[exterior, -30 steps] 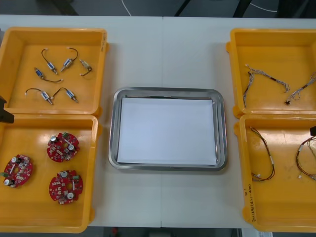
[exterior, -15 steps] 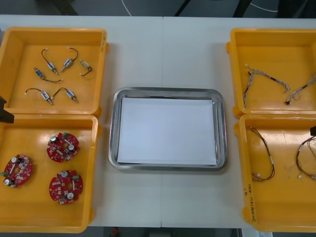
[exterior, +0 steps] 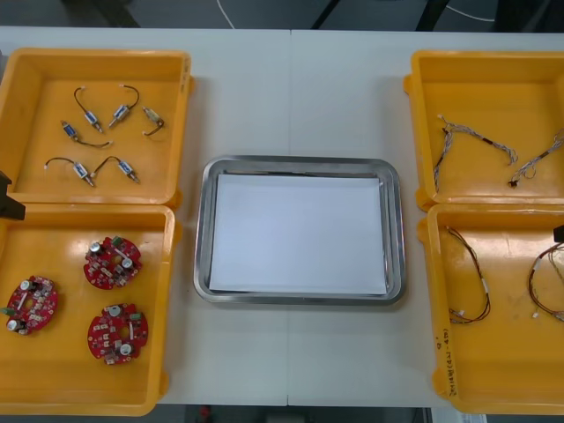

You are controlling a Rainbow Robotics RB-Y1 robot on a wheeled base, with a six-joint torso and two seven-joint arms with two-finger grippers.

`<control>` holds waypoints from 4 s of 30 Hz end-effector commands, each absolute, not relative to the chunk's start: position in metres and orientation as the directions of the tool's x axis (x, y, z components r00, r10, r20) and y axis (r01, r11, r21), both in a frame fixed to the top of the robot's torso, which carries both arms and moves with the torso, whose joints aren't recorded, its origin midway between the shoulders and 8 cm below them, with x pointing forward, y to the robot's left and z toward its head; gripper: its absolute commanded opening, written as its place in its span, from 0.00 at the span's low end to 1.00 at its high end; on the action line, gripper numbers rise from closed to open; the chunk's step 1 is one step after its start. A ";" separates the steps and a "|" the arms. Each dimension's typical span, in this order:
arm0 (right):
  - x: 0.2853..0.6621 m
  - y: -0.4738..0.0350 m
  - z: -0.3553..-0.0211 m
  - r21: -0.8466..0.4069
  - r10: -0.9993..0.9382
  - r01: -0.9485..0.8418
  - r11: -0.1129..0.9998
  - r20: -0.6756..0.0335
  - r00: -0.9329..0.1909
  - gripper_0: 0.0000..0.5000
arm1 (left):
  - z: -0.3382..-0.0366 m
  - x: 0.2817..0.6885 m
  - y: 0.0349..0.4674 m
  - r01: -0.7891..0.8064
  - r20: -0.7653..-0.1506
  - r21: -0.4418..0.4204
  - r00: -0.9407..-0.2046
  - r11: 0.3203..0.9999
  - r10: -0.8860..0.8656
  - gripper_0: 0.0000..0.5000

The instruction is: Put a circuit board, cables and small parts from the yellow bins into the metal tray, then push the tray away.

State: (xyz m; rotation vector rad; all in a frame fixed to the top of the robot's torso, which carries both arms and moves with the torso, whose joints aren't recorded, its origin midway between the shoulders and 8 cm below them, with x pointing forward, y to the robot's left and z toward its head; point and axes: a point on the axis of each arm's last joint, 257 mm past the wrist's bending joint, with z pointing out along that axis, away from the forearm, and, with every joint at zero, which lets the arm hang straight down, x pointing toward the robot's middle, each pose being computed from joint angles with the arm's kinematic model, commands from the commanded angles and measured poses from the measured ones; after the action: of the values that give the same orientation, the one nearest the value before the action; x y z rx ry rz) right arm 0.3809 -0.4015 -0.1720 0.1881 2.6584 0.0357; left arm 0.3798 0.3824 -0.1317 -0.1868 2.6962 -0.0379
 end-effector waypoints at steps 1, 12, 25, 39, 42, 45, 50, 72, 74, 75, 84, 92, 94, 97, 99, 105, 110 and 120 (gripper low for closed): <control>0.378 -0.403 -0.165 0.053 0.135 0.125 0.991 -0.477 -0.869 1.00 | -0.116 0.376 0.397 -0.056 -0.449 0.031 -0.893 0.998 -0.036 1.00; 0.378 -0.403 -0.165 0.053 0.135 0.125 0.991 -0.477 -0.869 1.00 | -0.116 0.376 0.397 -0.056 -0.449 0.031 -0.893 0.998 -0.036 1.00; 0.378 -0.403 -0.165 0.053 0.135 0.125 0.991 -0.477 -0.869 1.00 | -0.116 0.376 0.397 -0.056 -0.449 0.031 -0.893 0.998 -0.036 1.00; 0.378 -0.403 -0.165 0.053 0.135 0.125 0.991 -0.477 -0.869 1.00 | -0.116 0.376 0.397 -0.056 -0.449 0.031 -0.893 0.998 -0.036 1.00; 0.378 -0.403 -0.165 0.053 0.135 0.125 0.991 -0.477 -0.869 1.00 | -0.116 0.376 0.397 -0.056 -0.449 0.031 -0.893 0.998 -0.036 1.00; 0.378 -0.403 -0.165 0.053 0.135 0.125 0.991 -0.477 -0.869 1.00 | -0.116 0.376 0.397 -0.056 -0.449 0.031 -0.893 0.998 -0.036 1.00; 0.378 -0.403 -0.165 0.053 0.135 0.125 0.991 -0.477 -0.869 1.00 | -0.116 0.376 0.397 -0.056 -0.449 0.031 -0.893 0.998 -0.036 1.00; 0.386 -0.407 -0.140 0.037 0.114 0.112 0.993 -0.528 -0.842 1.00 | -0.138 0.367 0.398 -0.073 -0.384 0.034 -0.922 0.997 -0.054 1.00; 0.386 -0.405 -0.139 0.036 0.108 0.105 0.994 -0.531 -0.841 1.00 | -0.138 0.366 0.399 -0.072 -0.383 0.040 -0.922 0.997 -0.051 1.00; 0.385 -0.405 -0.139 0.038 0.109 0.104 0.994 -0.530 -0.841 1.00 | -0.138 0.366 0.399 -0.070 -0.382 0.042 -0.923 0.997 -0.049 1.00; 0.373 -0.416 -0.147 0.036 0.120 0.118 0.992 -0.513 -0.850 1.00 | -0.148 0.358 0.404 -0.044 -0.355 0.055 -0.935 0.998 -0.022 1.00; 0.338 -0.432 -0.160 -0.052 0.076 0.113 0.992 -0.472 -0.878 1.00 | -0.157 0.365 0.413 0.054 -0.401 0.083 -0.913 0.995 0.083 1.00; 0.330 -0.435 -0.164 -0.054 0.078 0.116 0.992 -0.461 -0.884 1.00 | -0.163 0.365 0.414 0.076 -0.401 0.064 -0.911 0.995 0.095 1.00; 0.319 -0.432 -0.173 -0.034 0.073 0.097 0.995 -0.432 -0.899 1.00 | -0.165 0.367 0.417 0.103 -0.404 0.031 -0.909 0.994 0.107 1.00; 0.311 -0.430 -0.179 -0.024 0.065 0.083 0.996 -0.410 -0.910 1.00 | -0.167 0.368 0.420 0.119 -0.400 0.016 -0.909 0.993 0.116 1.00; 0.288 -0.439 -0.191 -0.048 0.053 0.075 0.996 -0.355 -0.933 1.00 | -0.172 0.370 0.428 0.185 -0.394 0.021 -0.902 0.983 0.178 1.00; 0.288 -0.444 -0.185 -0.059 0.042 0.068 0.996 -0.369 -0.929 1.00 | -0.178 0.372 0.438 0.244 -0.391 0.029 -0.890 0.969 0.235 1.00; 0.297 -0.449 -0.181 -0.079 -0.007 0.028 0.996 -0.412 -0.911 1.00 | -0.202 0.374 0.453 0.339 -0.389 0.033 -0.862 0.940 0.324 1.00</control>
State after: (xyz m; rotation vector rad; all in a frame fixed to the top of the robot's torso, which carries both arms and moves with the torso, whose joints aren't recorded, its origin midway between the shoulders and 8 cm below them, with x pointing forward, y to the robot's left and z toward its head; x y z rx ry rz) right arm 0.2987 -0.4365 -0.1916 0.1062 2.7438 -0.0377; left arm 0.3788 0.4343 -0.1984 0.3903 2.6911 -0.1104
